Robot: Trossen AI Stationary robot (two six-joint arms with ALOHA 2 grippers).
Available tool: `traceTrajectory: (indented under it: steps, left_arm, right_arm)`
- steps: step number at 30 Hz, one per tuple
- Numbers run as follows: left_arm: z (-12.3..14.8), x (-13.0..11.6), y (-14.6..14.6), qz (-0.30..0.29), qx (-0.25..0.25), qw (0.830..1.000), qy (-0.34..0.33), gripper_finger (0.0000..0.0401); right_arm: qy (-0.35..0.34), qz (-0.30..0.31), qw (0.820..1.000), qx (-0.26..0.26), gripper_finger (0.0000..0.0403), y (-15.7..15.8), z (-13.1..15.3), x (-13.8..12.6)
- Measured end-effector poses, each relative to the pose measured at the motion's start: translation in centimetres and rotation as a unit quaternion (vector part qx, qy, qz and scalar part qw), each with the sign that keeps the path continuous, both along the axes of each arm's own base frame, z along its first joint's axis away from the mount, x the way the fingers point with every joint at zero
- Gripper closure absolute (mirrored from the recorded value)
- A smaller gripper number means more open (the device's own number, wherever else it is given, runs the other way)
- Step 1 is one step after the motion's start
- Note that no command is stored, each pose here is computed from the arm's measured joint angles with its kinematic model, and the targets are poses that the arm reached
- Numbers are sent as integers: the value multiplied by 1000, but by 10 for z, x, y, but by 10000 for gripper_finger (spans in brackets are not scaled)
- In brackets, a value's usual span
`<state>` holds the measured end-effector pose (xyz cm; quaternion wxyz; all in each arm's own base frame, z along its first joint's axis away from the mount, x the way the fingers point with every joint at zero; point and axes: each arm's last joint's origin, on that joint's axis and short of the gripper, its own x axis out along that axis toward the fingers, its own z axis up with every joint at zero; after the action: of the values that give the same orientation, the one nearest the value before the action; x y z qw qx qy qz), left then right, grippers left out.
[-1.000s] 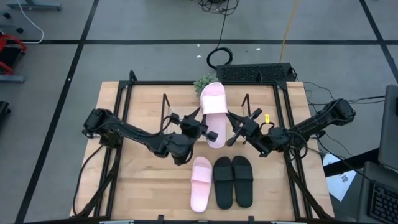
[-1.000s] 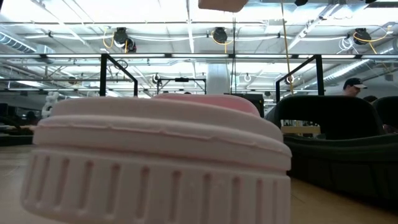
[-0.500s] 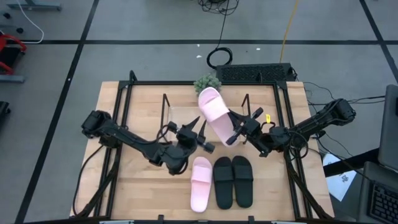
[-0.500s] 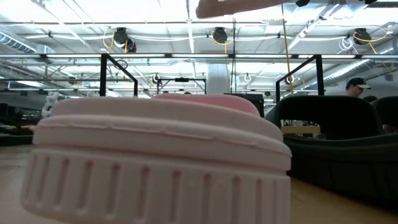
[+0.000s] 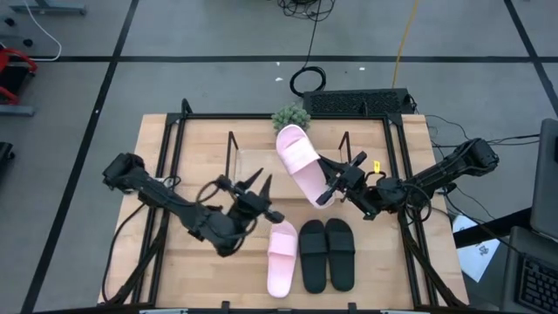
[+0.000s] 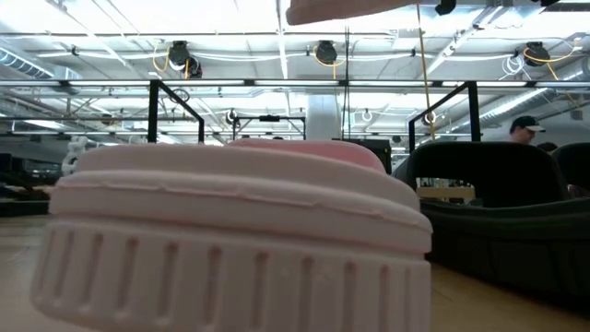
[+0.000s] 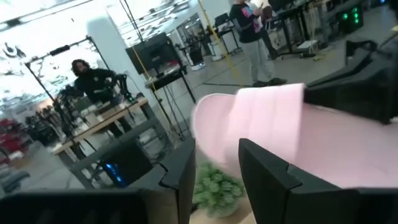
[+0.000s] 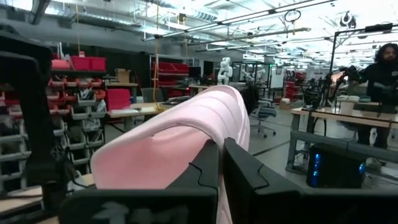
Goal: Pick and place slides into the shelf
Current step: Put the pink slide on the shelf
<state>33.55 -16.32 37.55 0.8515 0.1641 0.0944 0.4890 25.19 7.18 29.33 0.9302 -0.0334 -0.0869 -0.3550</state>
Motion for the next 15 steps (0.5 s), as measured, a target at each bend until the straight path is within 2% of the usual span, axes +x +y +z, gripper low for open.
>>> traceTrajectory:
  steps: [7, 12, 15]
  left_arm:
    - [26, -42, -2, -36, 39, 997, 61, 276]
    - [40, -77, 12, -49, 32, 997, 49, 276]
    - [45, -100, 25, -53, 21, 998, 32, 276]
  right_arm:
    - [-28, 5, 999, 21, 403, 0, 4, 0]
    - [-38, -1, 999, 28, 403, 3, 13, 13]
    - [-30, -14, 999, 18, 403, 5, 18, 33]
